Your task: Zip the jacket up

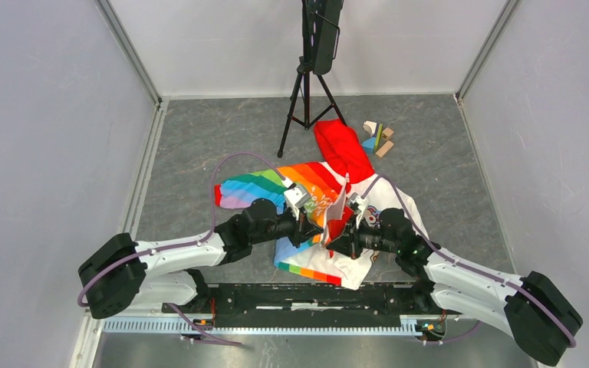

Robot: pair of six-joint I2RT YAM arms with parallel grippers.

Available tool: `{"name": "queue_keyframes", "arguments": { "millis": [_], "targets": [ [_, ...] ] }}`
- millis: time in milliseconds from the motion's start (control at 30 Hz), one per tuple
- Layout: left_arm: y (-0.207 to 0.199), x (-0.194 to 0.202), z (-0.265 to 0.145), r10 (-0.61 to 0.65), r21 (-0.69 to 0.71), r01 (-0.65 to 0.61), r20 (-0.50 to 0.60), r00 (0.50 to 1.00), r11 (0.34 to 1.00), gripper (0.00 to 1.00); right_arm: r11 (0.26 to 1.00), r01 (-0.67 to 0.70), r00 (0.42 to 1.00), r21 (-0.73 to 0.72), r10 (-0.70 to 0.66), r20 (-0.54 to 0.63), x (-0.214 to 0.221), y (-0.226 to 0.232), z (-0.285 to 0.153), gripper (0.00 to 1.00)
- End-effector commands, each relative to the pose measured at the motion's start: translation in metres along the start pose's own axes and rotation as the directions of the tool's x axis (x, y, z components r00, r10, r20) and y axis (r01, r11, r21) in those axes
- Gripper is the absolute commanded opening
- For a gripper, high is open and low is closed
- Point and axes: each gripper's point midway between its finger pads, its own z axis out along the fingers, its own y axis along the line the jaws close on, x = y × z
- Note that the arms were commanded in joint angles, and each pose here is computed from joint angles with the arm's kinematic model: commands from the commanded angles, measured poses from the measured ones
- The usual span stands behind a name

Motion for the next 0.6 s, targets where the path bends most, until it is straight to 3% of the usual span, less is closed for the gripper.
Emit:
{"name": "queue_keyframes", "arguments": {
  "millis": [0,567],
  "targets": [
    [-0.0132,-0.0231,0.0001,0.005,0.055,-0.01,0.079,0.997,0.998,0.02,1.0,0.027,0.997,-0.014,-0.026,0.07,-0.0215,0.0059,-0.0012,0.0],
    [-0.0154,-0.0247,-0.005,-0.035,0.065,0.028,0.112,0.993,0.997,0.02,1.0,0.027,0.997,-0.011,-0.026,0.067,-0.021,0.0043,-0.0008,0.0]
  ]
}}
